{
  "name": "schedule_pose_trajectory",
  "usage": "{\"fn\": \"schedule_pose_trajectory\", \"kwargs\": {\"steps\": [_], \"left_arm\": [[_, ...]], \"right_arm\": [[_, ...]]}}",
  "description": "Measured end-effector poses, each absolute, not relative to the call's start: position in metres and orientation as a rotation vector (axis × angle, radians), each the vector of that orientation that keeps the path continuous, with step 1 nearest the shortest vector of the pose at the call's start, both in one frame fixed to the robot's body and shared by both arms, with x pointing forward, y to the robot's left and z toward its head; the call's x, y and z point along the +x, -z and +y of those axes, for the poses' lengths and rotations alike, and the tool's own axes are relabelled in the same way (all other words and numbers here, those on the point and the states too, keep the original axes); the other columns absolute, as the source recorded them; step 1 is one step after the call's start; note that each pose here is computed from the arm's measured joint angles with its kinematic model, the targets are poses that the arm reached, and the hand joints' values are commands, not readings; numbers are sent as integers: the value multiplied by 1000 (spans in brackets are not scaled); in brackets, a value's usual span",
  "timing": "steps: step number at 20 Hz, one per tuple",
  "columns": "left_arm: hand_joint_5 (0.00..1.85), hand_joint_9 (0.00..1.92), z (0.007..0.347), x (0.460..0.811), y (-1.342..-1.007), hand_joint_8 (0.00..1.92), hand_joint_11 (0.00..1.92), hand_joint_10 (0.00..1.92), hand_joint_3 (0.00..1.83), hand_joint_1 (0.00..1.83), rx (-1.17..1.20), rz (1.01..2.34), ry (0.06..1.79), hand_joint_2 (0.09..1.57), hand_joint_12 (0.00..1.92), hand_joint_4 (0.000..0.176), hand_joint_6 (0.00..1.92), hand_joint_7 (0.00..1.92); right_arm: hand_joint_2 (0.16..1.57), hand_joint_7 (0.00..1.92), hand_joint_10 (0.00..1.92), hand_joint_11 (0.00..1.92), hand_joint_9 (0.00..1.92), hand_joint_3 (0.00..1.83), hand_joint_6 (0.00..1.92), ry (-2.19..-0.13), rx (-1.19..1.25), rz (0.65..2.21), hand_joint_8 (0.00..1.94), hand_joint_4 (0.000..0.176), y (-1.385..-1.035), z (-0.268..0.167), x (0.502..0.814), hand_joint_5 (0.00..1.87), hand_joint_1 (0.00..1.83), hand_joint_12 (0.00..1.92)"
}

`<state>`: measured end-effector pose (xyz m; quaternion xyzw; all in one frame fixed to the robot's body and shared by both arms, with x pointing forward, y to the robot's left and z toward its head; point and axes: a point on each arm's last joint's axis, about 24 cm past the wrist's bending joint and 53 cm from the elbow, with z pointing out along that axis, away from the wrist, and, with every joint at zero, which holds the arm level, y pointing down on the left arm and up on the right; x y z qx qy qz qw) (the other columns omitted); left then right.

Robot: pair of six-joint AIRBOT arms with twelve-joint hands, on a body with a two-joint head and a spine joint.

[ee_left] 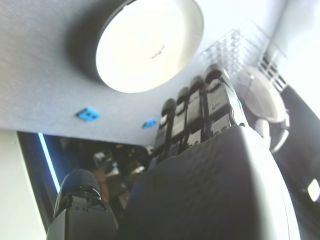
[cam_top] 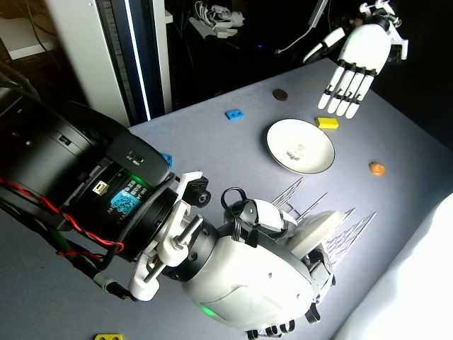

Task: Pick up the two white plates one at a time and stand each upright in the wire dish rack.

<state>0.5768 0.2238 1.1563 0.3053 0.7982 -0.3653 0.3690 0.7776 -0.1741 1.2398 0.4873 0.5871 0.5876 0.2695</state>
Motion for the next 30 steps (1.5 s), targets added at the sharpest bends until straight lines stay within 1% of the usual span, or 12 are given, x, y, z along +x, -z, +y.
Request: {"fn": "schedule_pose_trajectory", "kwargs": {"steps": [1,2,4,6,9,10,14,16,21,22,24,30], "left_arm": [[14,3,223,576,-1153,1,3,0,3,0,788,2058,937,1032,1,0,1,5],[22,0,223,576,-1151,2,0,0,6,0,792,2062,935,1037,0,0,6,6],[34,3,220,575,-1148,7,4,1,6,0,793,2070,938,1038,2,0,10,18],[29,0,217,575,-1146,2,0,0,0,0,793,2071,941,1025,0,0,6,10],[33,10,215,576,-1142,7,15,4,4,0,795,2080,936,1035,7,0,6,25],[46,17,215,577,-1141,10,22,6,3,0,791,2080,931,1034,11,0,10,35],[25,0,218,582,-1136,1,0,0,0,0,772,2095,903,1028,0,0,2,7],[47,17,217,583,-1130,10,16,6,0,0,781,2103,885,1028,8,0,8,35],[15,0,218,582,-1110,0,0,0,0,0,803,2141,849,1027,0,0,3,0],[59,28,218,582,-1107,15,35,11,5,0,799,2146,846,1039,16,0,19,40],[47,16,216,583,-1104,9,18,4,5,0,801,2145,844,1040,11,0,10,34],[53,19,214,590,-1100,8,25,7,0,0,787,2141,817,1048,12,0,7,39]], "right_arm": [[1112,974,1172,741,879,1,1016,-1581,1317,1586,952,0,-1237,-174,777,982,1370,1236],[1108,989,1162,742,886,0,998,-1577,1318,1589,924,0,-1235,-174,778,997,1371,1239],[1117,971,1199,703,856,0,1023,-1572,1322,1586,952,0,-1233,-176,779,983,1368,1280],[1104,996,1157,733,887,1,994,-1572,1328,1582,911,0,-1232,-177,779,1002,1372,1253],[1129,944,1228,672,837,2,1083,-1562,1327,1588,993,0,-1226,-177,779,949,1364,1312],[1120,968,1194,687,857,0,1057,-1563,1323,1586,956,0,-1226,-176,780,968,1367,1303],[1117,972,1173,718,878,0,1067,-1564,1324,1578,948,0,-1225,-177,780,959,1369,1288],[1128,963,1203,702,845,0,1118,-1564,1326,1574,970,0,-1224,-178,781,932,1365,1296],[1127,969,1209,682,839,0,1112,-1565,1326,1573,949,0,-1224,-178,781,938,1365,1285],[1122,987,1194,670,840,0,1091,-1565,1325,1573,948,0,-1224,-178,781,945,1367,1291],[1111,1009,1172,670,863,0,1046,-1565,1326,1573,913,0,-1224,-178,781,968,1371,1293],[1117,998,1192,656,848,0,1066,-1565,1326,1573,917,0,-1224,-178,781,961,1369,1312]]}}
